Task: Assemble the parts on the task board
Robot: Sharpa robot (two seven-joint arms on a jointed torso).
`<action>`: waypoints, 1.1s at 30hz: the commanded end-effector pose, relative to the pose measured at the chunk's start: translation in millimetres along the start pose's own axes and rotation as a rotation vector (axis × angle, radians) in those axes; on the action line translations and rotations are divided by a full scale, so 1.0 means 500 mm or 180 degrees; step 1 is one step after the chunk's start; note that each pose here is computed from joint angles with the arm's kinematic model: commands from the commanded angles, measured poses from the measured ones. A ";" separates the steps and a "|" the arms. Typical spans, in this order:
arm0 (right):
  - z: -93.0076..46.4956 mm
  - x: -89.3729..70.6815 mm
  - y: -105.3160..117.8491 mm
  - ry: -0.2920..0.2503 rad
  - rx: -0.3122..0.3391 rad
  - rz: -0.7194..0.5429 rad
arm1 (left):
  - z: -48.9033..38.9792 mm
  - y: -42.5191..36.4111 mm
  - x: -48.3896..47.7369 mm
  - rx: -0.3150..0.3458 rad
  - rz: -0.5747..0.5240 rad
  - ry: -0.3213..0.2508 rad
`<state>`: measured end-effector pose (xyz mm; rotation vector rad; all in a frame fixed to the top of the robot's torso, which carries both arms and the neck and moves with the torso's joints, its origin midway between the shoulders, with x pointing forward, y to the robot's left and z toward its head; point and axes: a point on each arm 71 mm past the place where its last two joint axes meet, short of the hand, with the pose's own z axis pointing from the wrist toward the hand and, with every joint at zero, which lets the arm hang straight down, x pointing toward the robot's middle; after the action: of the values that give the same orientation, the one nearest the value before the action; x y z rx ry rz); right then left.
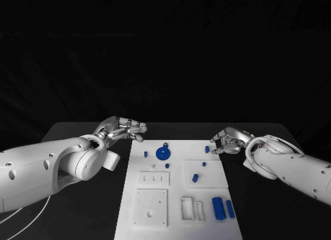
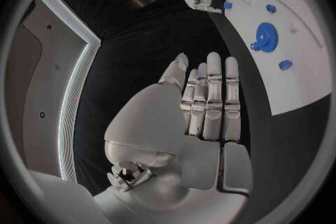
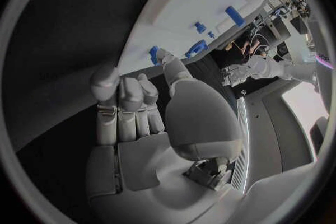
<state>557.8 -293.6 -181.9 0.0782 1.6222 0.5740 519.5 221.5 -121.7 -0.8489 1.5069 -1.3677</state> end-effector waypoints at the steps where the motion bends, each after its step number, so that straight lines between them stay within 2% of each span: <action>1: 0.002 0.009 0.004 0.0098 -0.0068 0.0032 | 0.001 -0.004 0.005 0.0040 0.0002 0.0064; 15: 0.010 0.047 0.006 0.0152 -0.0060 0.0087 | 0.001 -0.004 0.006 0.0039 0.0005 0.0071; 33: 0.020 0.061 0.015 0.0109 -0.0056 0.0137 | 0.001 -0.004 0.006 0.0031 0.0004 0.0080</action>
<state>561.1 -273.4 -205.1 0.0939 1.6480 0.6168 519.2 220.9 -121.7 -0.8416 1.5111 -1.3700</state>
